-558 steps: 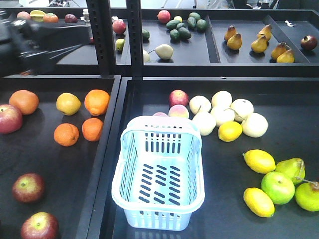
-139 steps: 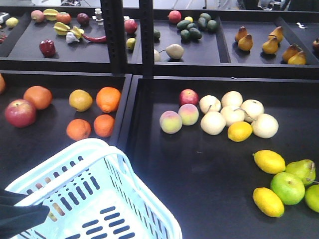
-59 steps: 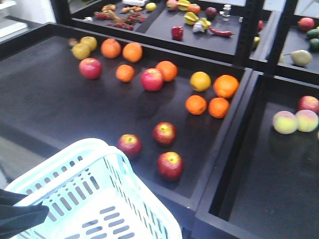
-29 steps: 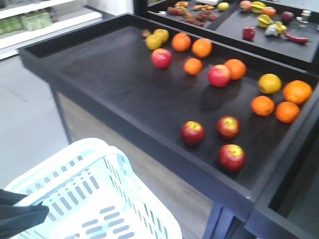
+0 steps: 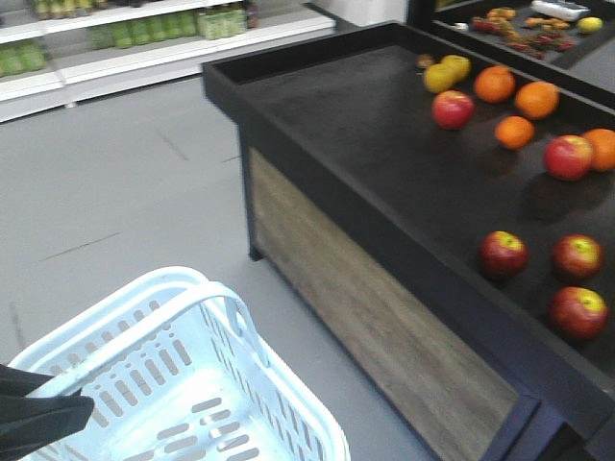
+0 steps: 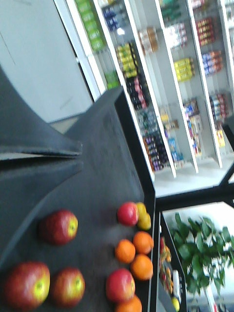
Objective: Pick three apples into basket with both arms
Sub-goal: 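Back the base away from the fruit table holding the basket, then drive the base along the aisle carrying the basket in the left gripper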
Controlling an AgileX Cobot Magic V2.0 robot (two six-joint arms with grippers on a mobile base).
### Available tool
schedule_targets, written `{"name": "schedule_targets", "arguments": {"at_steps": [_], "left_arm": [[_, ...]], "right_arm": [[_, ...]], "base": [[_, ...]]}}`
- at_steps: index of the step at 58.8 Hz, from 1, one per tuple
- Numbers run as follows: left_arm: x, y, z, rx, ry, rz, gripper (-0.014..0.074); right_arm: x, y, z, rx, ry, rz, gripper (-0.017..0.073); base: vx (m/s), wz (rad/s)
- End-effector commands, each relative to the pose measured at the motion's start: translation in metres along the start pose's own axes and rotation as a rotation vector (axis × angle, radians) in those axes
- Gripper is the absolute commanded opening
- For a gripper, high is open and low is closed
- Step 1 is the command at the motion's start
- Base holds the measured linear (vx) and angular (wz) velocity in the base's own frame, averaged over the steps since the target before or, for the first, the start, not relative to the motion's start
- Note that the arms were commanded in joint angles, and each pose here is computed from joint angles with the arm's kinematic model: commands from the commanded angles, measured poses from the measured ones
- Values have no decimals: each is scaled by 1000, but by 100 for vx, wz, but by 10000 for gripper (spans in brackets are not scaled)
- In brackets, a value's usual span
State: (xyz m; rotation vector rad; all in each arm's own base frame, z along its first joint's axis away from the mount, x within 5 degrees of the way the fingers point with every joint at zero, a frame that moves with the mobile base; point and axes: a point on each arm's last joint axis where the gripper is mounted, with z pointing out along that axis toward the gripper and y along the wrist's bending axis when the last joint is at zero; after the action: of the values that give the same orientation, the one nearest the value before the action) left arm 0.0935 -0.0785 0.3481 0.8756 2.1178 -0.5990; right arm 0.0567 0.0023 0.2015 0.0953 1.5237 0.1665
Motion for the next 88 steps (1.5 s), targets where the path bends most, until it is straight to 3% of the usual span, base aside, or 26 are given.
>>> {"name": "schedule_targets", "arguments": {"at_steps": [1, 88], "left_arm": [[-14, -2, -7, 0, -117, -23, -6], [-14, -2, -7, 0, -117, -22, -6]], "right_arm": [[-4, 1, -1, -9, -74, -14, -6], [-4, 1, -1, -9, -74, -14, -6]], "base": [[-14, 52], [-4, 38]]}}
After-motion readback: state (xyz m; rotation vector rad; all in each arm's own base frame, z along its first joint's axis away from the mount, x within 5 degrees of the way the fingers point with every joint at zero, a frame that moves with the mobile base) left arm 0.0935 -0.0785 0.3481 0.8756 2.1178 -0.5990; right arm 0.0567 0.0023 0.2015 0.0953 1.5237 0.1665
